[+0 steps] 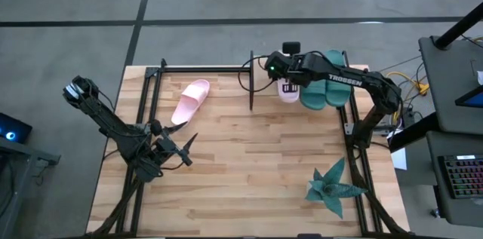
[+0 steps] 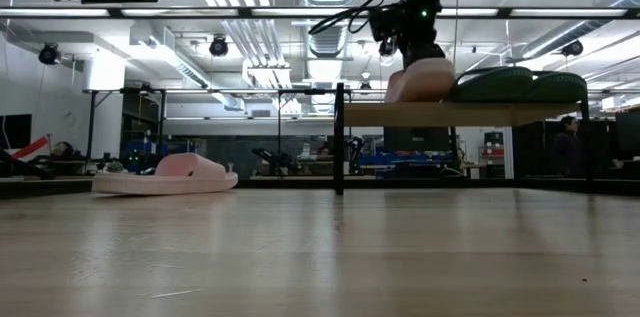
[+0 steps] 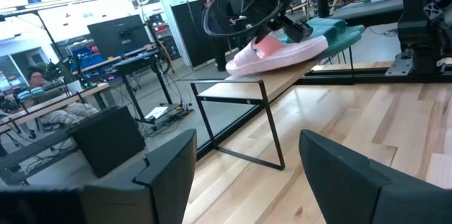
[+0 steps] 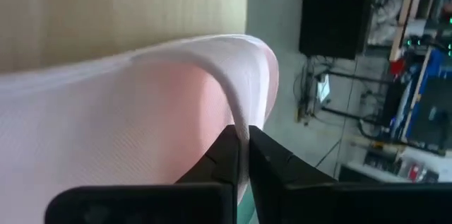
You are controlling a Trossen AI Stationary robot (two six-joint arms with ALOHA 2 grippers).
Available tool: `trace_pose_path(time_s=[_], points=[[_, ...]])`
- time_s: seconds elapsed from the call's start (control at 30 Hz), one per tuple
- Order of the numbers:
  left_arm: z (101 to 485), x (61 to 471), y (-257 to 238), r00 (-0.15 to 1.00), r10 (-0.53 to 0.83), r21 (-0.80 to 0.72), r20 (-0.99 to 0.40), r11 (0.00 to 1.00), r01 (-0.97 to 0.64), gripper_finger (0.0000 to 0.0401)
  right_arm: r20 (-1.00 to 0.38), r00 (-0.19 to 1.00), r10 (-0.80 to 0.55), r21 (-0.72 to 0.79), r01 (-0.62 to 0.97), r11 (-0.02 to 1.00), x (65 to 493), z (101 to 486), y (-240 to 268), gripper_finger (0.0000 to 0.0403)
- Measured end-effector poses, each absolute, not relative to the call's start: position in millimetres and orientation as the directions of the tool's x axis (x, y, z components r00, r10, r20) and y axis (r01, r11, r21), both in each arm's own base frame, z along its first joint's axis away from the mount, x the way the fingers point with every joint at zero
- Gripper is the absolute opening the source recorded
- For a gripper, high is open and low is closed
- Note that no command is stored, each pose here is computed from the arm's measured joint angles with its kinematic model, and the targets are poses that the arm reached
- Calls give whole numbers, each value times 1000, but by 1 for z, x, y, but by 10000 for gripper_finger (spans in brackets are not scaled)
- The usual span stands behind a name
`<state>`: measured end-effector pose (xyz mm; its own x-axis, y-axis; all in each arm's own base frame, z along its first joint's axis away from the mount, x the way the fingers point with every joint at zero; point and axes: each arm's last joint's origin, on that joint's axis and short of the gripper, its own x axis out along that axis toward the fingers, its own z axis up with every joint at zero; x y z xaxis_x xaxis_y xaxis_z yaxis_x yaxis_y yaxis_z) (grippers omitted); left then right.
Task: Pick and place slides into the shelf
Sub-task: Adjust the slides on the shelf
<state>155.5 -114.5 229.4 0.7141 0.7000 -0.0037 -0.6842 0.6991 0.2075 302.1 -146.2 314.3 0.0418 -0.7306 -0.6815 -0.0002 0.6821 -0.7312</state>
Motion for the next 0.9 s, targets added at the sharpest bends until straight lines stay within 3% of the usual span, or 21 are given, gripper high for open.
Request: trace_pose_path(time_s=[0.27, 0.6, 0.73, 0.9], points=[[229, 155, -115, 714, 700, 207, -4, 699, -684, 235, -683, 6, -730, -728, 72, 682, 299, 312, -145, 13], [229, 155, -114, 714, 700, 207, -4, 699, -684, 235, -706, -23, -708, -708, 39, 705, 295, 308, -142, 16], [229, 155, -115, 714, 700, 207, -4, 699, -684, 235, -718, -27, -696, -696, 33, 717, 295, 307, -140, 47], [229, 155, -114, 714, 700, 205, -4, 700, -685, 235, -728, -18, -686, -686, 40, 727, 295, 307, -137, 117]])
